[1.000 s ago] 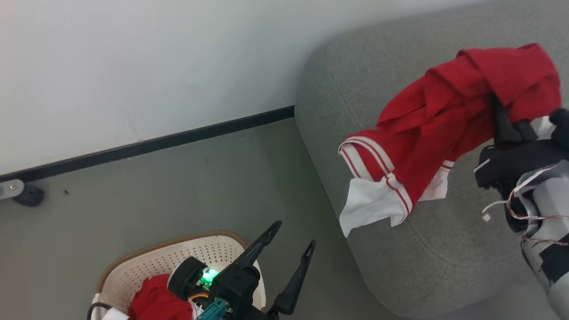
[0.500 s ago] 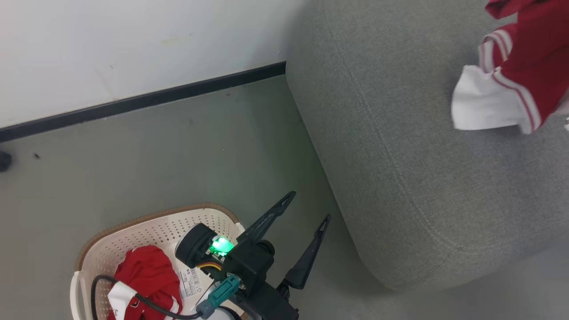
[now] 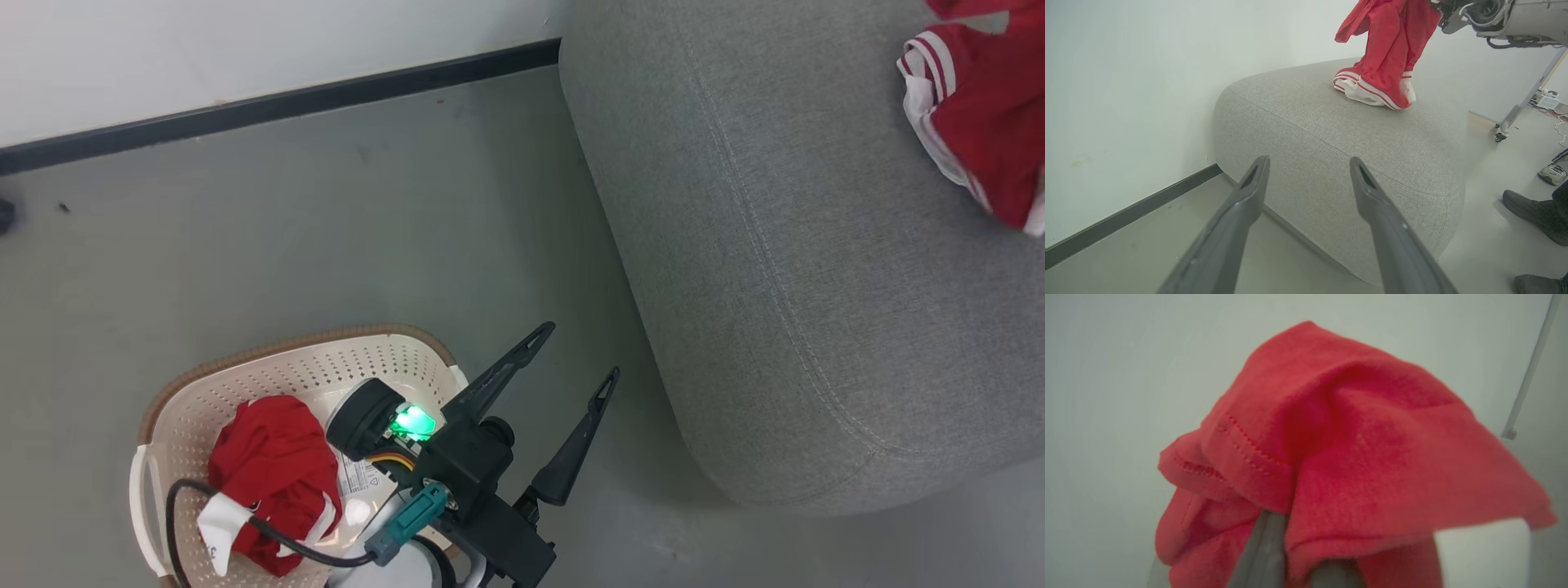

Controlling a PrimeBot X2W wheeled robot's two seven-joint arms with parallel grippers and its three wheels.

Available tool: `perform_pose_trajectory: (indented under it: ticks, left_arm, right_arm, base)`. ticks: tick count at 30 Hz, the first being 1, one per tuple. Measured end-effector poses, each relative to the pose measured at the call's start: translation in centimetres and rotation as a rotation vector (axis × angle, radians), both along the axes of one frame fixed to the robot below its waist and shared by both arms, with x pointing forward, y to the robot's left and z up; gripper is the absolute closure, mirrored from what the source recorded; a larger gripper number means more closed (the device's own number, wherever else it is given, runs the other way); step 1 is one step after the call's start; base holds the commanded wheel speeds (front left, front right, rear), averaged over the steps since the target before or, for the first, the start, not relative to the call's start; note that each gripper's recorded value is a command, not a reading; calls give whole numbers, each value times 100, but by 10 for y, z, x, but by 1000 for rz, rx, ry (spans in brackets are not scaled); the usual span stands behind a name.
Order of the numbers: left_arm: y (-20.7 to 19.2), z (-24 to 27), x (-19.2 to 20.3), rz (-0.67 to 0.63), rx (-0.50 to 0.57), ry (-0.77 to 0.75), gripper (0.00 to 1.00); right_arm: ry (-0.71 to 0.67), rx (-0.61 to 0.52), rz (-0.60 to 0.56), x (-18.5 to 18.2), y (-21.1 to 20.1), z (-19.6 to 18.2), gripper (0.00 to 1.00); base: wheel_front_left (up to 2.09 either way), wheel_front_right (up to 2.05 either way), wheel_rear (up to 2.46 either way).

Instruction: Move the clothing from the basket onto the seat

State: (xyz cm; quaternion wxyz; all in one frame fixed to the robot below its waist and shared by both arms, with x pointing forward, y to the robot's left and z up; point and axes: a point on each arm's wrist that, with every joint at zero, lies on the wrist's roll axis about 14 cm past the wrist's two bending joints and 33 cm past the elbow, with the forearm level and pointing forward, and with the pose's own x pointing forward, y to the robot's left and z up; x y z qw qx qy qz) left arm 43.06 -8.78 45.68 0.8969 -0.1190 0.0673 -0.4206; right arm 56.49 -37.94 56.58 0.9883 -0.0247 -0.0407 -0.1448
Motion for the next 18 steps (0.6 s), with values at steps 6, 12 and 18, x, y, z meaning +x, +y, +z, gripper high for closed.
perform_pose_trajectory:
  ticks: [6, 12, 18]
  left_arm:
    - [3, -10, 5, 10, 9, 19, 0]
    - [3, -12, 8, 11, 9, 17, 0]
    - [2, -16, 7, 8, 17, 23, 0]
  right_arm:
    - [158, 83, -38, -17, 0, -74, 100]
    - [199, 131, -90, -28, -10, -93, 100]
    - [208, 179, -140, -35, -19, -101, 0]
  base:
    - [0, 0, 0]
    - [0, 0, 0]
    - [0, 0, 0]
